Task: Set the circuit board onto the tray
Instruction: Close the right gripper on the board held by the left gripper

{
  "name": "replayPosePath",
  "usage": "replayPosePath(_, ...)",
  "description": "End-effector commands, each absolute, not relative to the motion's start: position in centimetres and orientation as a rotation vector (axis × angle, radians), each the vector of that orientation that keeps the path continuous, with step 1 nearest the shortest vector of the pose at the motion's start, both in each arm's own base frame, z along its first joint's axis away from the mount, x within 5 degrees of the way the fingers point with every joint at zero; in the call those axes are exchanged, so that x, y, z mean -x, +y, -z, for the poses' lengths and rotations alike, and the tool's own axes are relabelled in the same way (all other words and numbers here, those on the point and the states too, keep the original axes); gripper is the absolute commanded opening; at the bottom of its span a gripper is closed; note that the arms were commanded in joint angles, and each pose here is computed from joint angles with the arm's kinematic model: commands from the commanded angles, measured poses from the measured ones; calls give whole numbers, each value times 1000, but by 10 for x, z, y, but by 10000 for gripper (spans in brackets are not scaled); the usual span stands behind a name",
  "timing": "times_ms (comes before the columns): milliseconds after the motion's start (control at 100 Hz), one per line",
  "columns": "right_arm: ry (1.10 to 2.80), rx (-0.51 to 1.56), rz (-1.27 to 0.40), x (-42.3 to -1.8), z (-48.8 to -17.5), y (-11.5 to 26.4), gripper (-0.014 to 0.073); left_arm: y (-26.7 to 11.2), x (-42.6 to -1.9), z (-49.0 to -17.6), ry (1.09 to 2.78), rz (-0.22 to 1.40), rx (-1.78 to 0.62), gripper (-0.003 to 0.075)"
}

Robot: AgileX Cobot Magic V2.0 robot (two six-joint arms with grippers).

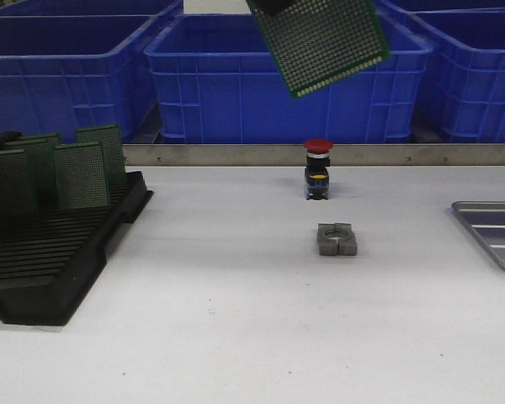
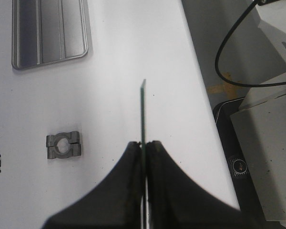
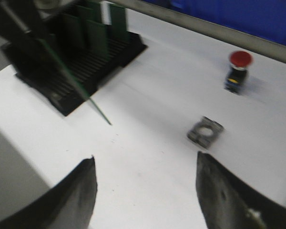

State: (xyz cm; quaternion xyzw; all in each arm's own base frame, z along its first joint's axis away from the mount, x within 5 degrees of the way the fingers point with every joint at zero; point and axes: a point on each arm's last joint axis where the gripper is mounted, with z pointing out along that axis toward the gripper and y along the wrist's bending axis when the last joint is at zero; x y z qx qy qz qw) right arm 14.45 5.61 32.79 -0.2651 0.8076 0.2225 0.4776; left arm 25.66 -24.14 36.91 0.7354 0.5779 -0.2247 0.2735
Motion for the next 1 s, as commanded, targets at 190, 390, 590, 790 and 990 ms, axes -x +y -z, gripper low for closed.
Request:
replayPosePath(190, 1728, 879, -719, -177, -330, 73, 477, -238, -240, -394, 1495, 667, -1946, -18)
replayPosePath(390, 1734, 911, -769, -192, -321, 81, 477, -238, -240, -394, 1495, 667, -1946, -18)
replayPosePath(590, 1718, 968, -782, -207, -326, 101, 475, -238, -240, -394, 1495, 667, -1946, -18)
replayPosePath(790, 1715, 1033, -792, -219, -319, 119, 405, -238, -240, -394, 1495, 667, -1946, -18)
replayPosePath(990, 1734, 1046, -803, -224, -312, 122, 176, -238, -240, -394, 1495, 667, -1946, -18)
